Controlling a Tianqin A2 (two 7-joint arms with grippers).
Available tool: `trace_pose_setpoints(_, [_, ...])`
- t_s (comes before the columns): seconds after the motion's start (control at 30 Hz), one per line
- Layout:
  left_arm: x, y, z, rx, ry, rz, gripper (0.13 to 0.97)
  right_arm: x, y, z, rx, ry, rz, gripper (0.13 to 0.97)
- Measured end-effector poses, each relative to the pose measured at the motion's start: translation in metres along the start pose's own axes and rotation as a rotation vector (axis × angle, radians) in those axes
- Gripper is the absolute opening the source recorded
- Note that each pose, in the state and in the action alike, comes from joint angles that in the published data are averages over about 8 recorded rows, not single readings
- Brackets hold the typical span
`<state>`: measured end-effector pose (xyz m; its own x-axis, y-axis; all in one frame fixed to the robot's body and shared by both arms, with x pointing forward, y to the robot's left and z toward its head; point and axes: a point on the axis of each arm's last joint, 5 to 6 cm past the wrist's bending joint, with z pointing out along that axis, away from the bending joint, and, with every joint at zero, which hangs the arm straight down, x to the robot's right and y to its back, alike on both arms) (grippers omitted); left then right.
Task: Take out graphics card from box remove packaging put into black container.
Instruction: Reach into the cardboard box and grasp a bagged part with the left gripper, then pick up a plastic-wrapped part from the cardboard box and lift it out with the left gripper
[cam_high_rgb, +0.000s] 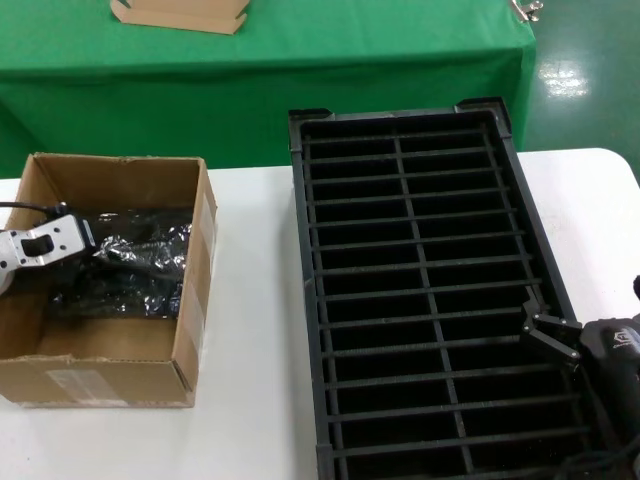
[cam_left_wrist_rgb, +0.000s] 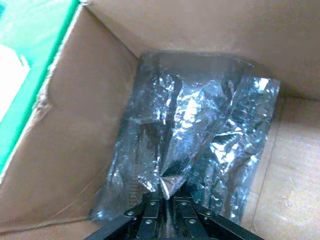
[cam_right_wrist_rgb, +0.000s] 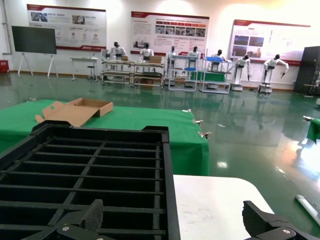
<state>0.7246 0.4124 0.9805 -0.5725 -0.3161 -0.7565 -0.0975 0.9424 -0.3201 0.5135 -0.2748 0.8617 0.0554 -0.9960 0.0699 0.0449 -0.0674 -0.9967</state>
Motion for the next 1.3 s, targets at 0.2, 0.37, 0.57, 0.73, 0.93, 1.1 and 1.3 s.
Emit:
trace_pose_setpoints(0.2, [-0.0009,0.0019,-0.002,0.024,-0.017,-0.035,0.163,0.000,0.000,0.000,0.000,0.000,0.000,0.966])
trace_pose_setpoints(0.37, [-0.0006,0.0038,-0.005,0.037,-0.035,-0.055,0.153,0.000,0.000,0.000,0.000,0.000,0.000,0.966])
trace_pose_setpoints(0.57, [0.0025,0.0041,-0.018,0.047,-0.072,-0.075,0.143,0.000,0.000,0.000,0.000,0.000,0.000,0.966])
trace_pose_setpoints(0.73, [0.0077,0.0022,-0.035,0.049,-0.112,-0.088,0.139,0.000,0.000,0.000,0.000,0.000,0.000,0.966])
trace_pose_setpoints(0.93, [0.0145,-0.0001,-0.062,0.063,-0.172,-0.110,0.139,0.000,0.000,0.000,0.000,0.000,0.000,0.966])
trace_pose_setpoints(1.1, [0.0177,0.0017,-0.083,0.100,-0.228,-0.144,0.139,0.000,0.000,0.000,0.000,0.000,0.000,0.966])
trace_pose_setpoints(1.3, [0.0204,0.0080,-0.106,0.163,-0.283,-0.179,0.139,0.000,0.000,0.000,0.000,0.000,0.000,0.966])
